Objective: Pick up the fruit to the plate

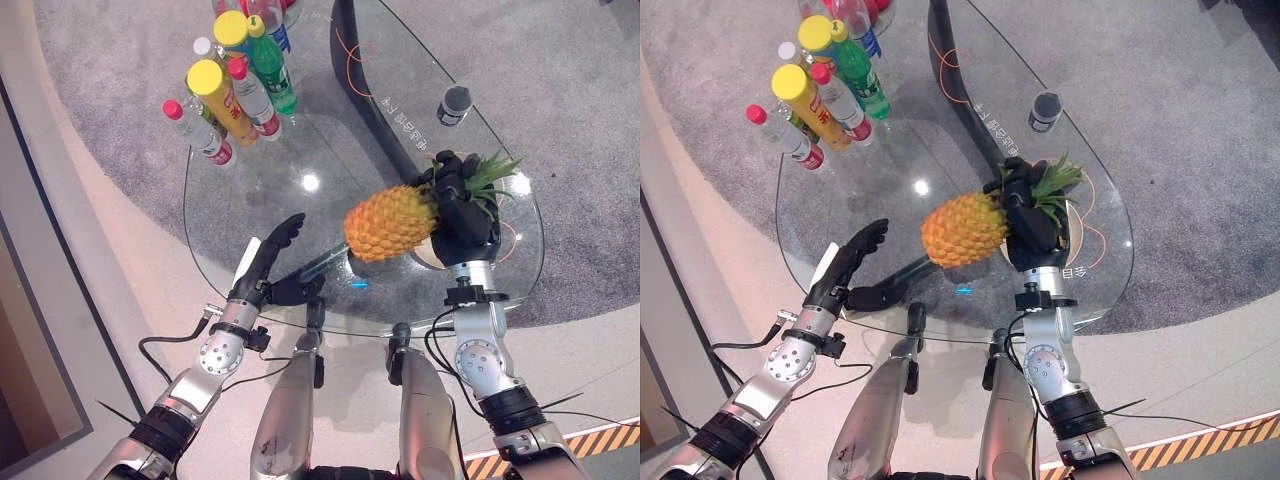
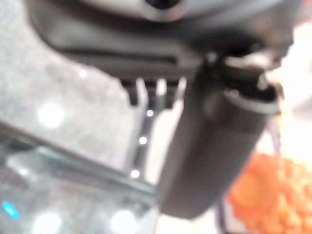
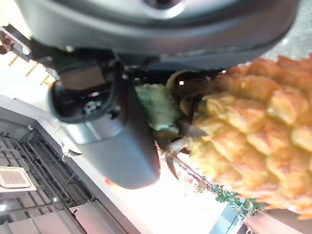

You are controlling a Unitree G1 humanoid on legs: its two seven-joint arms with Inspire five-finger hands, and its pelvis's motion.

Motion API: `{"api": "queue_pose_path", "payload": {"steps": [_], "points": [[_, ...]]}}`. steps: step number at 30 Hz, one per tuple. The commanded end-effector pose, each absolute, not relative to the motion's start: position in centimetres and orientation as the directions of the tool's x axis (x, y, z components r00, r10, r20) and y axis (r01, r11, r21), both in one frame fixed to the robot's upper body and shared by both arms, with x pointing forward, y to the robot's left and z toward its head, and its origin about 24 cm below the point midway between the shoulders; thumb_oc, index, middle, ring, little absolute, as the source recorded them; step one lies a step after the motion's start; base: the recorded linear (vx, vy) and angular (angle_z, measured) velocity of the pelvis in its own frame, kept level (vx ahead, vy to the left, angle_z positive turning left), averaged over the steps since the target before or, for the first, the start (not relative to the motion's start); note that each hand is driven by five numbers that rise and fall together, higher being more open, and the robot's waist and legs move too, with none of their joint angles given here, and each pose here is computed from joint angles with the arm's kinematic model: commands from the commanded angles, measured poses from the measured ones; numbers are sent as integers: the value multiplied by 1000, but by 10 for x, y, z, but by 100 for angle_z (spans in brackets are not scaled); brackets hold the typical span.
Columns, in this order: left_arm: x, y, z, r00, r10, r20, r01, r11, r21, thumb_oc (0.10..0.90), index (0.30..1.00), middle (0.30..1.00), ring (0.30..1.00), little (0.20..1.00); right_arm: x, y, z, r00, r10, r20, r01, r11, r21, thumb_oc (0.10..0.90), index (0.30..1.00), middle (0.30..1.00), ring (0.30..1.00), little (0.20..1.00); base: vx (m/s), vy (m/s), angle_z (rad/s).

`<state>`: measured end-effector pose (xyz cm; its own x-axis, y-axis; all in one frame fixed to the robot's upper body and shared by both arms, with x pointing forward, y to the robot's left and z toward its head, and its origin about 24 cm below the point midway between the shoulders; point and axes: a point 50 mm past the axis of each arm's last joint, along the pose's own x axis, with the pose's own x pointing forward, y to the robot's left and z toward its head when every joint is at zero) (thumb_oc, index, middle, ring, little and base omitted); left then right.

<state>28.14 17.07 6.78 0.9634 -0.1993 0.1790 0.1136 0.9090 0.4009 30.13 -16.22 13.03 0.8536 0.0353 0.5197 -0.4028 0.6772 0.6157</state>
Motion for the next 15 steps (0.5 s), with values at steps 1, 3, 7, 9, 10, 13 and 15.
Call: {"api": "queue_pose_path", "payload": {"steps": [1,3,7,9,10,13,15], "points": [[285,167,112,897,-174,406,34,944,329,800,900,900,900,900,283,-154,203,598,31,801,-607,671,427,100,300,300,300,200,0,0,0],[285,169,110,902,-167,399,24,940,339,800,900,900,900,900,283,-155,204,600,30,800,-586,697,413,100,300,300,300,200,0,0,0],[286,172,105,917,-140,373,7,942,336,800,900,900,900,900,283,-159,209,614,14,789,-481,800,360,100,300,300,300,200,0,0,0],[287,173,101,927,-121,354,-3,944,331,800,900,900,900,900,282,-160,211,612,20,790,-416,858,301,100,300,300,300,200,0,0,0],[287,174,99,932,-115,345,-5,944,329,800,900,900,900,900,282,-160,212,613,16,790,-376,885,274,100,300,300,300,200,0,0,0],[288,176,90,948,-93,305,-18,939,343,800,900,900,900,900,284,-164,218,607,-14,795,-230,954,193,100,300,300,300,200,0,0,0],[288,177,86,952,-87,293,-23,936,352,800,900,900,900,900,284,-166,221,601,-23,799,-187,968,169,100,300,300,300,200,0,0,0]]}}
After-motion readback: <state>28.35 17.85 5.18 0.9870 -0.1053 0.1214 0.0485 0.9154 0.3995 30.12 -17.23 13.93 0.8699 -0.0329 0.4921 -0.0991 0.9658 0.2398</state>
